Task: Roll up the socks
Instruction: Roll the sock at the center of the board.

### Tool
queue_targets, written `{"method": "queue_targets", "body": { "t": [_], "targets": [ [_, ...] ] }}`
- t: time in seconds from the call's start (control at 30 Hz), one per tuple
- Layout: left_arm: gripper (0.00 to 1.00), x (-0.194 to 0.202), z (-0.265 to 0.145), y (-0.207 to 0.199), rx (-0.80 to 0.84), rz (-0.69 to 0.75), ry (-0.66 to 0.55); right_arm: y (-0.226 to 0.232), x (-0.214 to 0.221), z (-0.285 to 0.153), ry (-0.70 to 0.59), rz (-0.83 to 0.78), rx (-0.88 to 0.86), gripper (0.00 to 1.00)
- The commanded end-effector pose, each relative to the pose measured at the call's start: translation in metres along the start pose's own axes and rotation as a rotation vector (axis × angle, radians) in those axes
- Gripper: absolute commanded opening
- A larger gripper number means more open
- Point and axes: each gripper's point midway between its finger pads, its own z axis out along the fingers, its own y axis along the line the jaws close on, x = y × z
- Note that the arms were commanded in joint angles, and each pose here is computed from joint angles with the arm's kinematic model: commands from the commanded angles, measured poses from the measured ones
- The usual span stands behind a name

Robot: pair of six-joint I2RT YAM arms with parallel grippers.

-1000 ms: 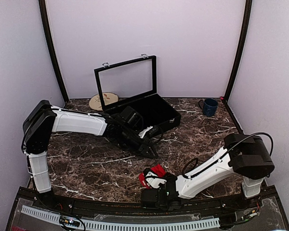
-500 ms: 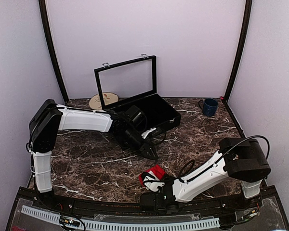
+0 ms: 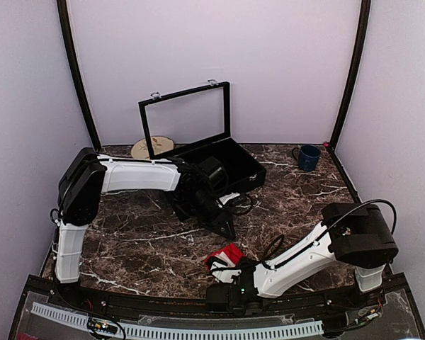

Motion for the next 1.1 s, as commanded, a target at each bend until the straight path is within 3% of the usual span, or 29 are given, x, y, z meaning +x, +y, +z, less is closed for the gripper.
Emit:
{"method": "queue_targets", "body": {
  "t": [0.0,0.27,0.37,1.07],
  "targets": [
    [0.24,0.009,0.000,-0.001,-0.030,0.037,0.062,0.005,-0.009,-0.003,-0.018,-0.014,-0.008,0.00],
    [0.26,0.020,0.007,0.010,-0.074,0.044,0.113,0.006,-0.012,-0.003,-0.024,-0.021,-0.011,0.00],
    [0.30,0.021,0.009,0.015,-0.091,0.044,0.118,0.007,-0.014,-0.003,-0.023,-0.020,-0.012,0.00],
    [0.41,0.019,0.031,0.020,-0.034,0.030,0.153,0.006,-0.013,-0.004,-0.026,-0.037,-0.011,0.00]
  ]
}}
